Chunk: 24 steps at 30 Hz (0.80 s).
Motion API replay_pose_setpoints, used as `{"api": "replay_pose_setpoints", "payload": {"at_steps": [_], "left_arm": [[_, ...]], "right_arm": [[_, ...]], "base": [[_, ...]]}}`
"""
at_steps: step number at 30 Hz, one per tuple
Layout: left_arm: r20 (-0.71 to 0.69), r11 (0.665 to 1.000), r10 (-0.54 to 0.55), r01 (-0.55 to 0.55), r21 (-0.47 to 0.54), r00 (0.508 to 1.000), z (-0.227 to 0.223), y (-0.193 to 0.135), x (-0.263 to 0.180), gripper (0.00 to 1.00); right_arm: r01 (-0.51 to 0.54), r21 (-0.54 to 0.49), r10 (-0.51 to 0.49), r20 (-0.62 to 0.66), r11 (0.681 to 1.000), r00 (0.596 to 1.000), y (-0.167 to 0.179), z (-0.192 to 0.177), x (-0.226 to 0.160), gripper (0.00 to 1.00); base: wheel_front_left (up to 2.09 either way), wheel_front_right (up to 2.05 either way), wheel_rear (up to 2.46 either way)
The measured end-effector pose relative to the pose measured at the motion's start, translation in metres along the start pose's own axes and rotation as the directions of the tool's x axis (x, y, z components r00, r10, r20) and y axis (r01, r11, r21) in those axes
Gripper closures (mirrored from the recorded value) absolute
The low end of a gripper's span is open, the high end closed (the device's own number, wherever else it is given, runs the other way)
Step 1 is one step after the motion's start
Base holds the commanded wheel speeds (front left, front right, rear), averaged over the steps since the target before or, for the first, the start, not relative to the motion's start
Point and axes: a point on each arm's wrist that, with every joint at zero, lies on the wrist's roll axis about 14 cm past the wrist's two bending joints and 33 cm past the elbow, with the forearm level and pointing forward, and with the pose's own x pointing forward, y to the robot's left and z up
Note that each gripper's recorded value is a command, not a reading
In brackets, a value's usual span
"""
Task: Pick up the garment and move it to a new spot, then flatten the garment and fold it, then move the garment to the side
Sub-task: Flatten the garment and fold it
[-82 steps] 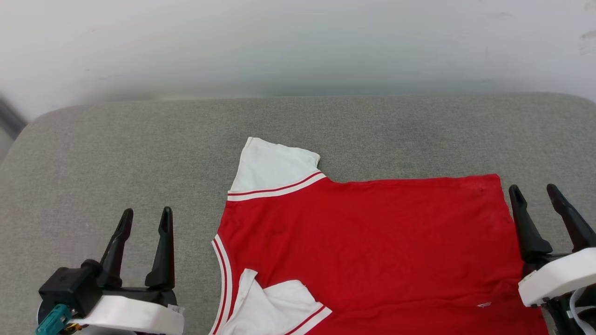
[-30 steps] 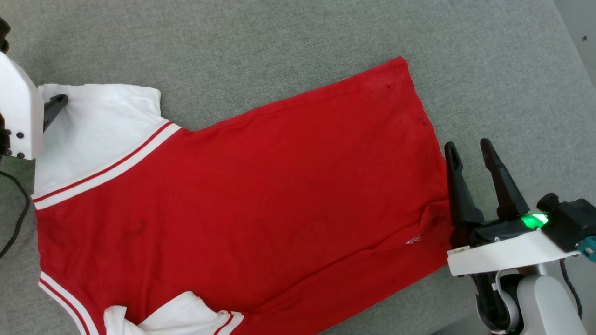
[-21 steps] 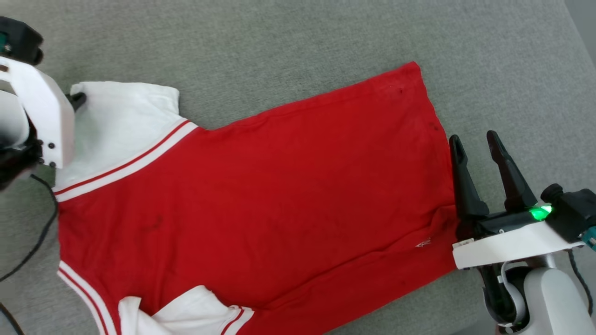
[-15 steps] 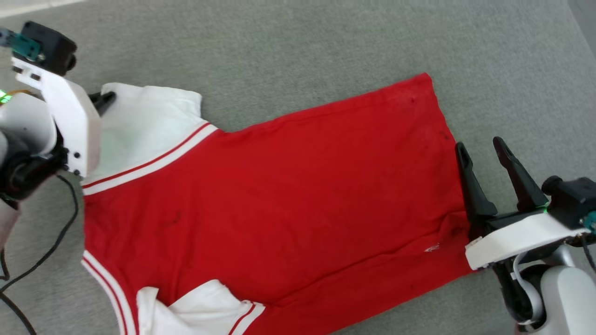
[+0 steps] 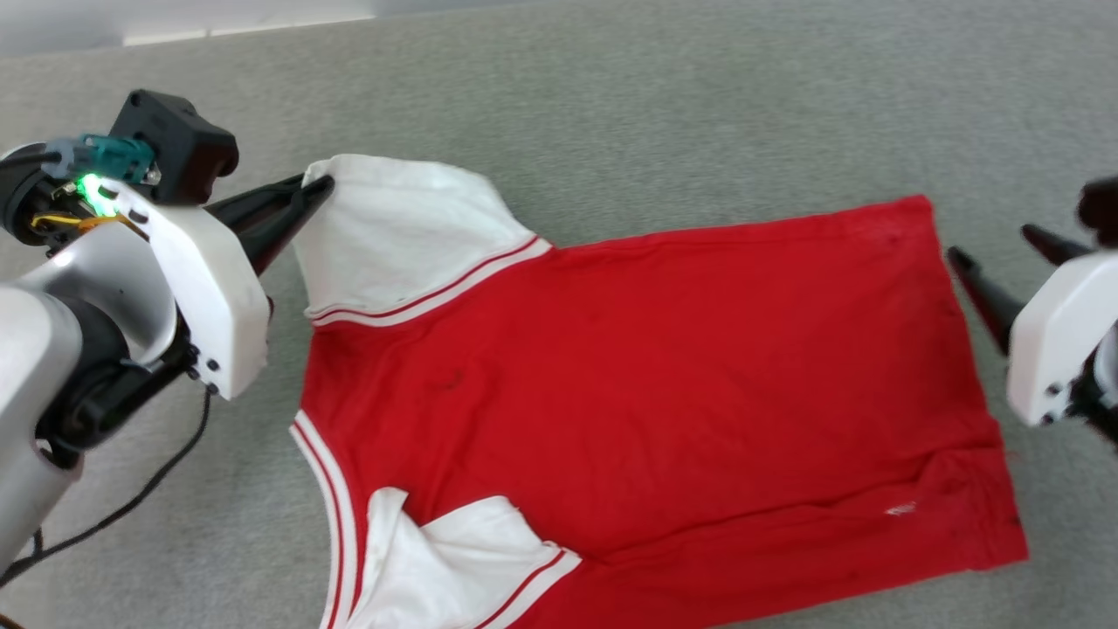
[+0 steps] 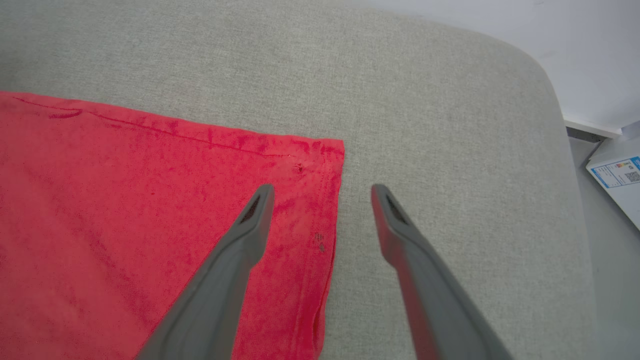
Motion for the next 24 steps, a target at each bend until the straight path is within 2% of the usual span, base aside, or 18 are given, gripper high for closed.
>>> {"api": "replay_pose_setpoints", "payload": {"at_steps": [3, 5, 11, 18, 24], "left_arm": [[0.044, 1.0, 0.004, -0.003, -0.001, 0.999, 0.004, -0.006, -0.013, 1.0], [0.068, 1.0, 0.001, -0.001, -0.003, 0.998, 0.005, -0.011, -0.019, 1.0], [0.095, 1.0, 0.011, -0.01, -0.006, 0.995, -0.003, -0.019, -0.034, 1.0], [0.079, 0.999, 0.007, -0.004, -0.033, 0.997, -0.021, -0.032, -0.04, 1.0], [0.071, 0.999, -0.003, 0.007, -0.051, 0.997, -0.029, -0.041, -0.043, 1.0]], "right_arm": [[-0.022, 0.033, 0.025, -0.111, 0.999, 0.993, -0.002, 0.0, 0.014, 0.0], [-0.011, 0.003, 0.011, -0.193, 1.0, 0.981, -0.008, -0.006, 0.023, 0.0], [-0.007, -0.016, 0.001, -0.328, 1.0, 0.945, -0.011, -0.014, 0.059, 0.0], [-0.032, -0.045, 0.009, -0.439, 0.999, 0.898, 0.003, -0.041, 0.094, 0.0], [-0.047, -0.06, 0.014, -0.466, 0.997, 0.884, 0.009, -0.053, 0.11, 0.0]], "base": [[0.0, 0.0, 0.0], [0.0, 0.0, 0.0], [0.0, 0.0, 0.0], [0.0, 0.0, 0.0], [0.0, 0.0, 0.0]]}}
